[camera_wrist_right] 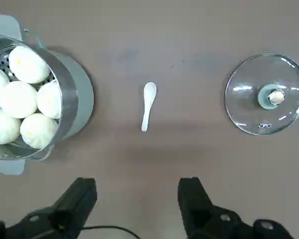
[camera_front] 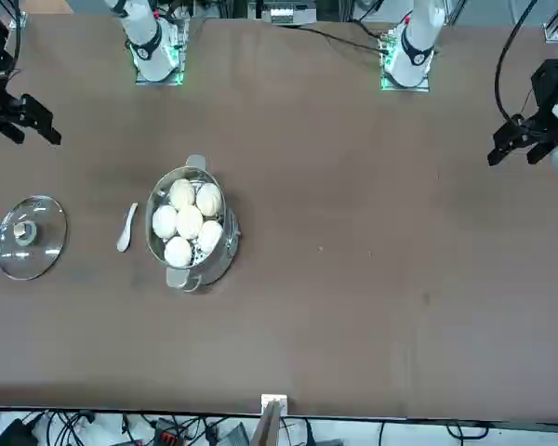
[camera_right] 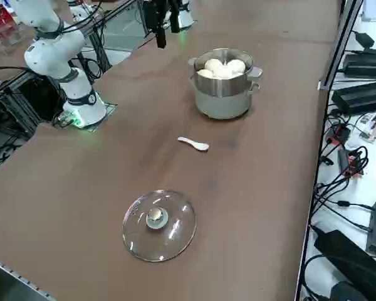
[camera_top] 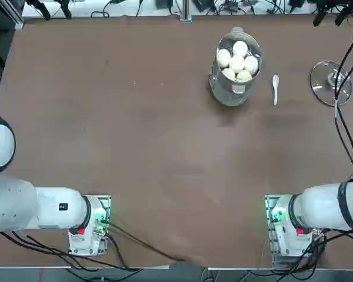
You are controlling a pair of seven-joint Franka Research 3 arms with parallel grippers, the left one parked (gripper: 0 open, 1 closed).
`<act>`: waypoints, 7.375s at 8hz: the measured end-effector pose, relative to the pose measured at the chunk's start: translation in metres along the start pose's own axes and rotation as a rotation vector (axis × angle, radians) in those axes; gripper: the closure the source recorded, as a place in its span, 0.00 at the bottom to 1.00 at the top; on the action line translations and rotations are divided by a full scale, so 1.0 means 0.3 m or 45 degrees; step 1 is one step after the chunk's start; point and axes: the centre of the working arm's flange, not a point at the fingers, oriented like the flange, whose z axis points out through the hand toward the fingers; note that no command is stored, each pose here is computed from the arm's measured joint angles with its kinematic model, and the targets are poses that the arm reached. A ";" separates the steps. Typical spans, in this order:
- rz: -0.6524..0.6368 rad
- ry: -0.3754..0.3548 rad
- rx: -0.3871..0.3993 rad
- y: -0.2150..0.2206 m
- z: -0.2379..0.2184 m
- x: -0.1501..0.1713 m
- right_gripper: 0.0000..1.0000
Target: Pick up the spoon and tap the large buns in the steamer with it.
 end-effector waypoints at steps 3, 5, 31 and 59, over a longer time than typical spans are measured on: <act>0.002 0.009 0.030 -0.011 -0.010 0.004 0.00; 0.003 -0.016 0.033 -0.013 0.030 0.018 0.00; 0.287 -0.044 -0.007 0.009 1.336 0.089 0.20; 0.266 -0.047 -0.010 -0.018 1.389 0.115 0.81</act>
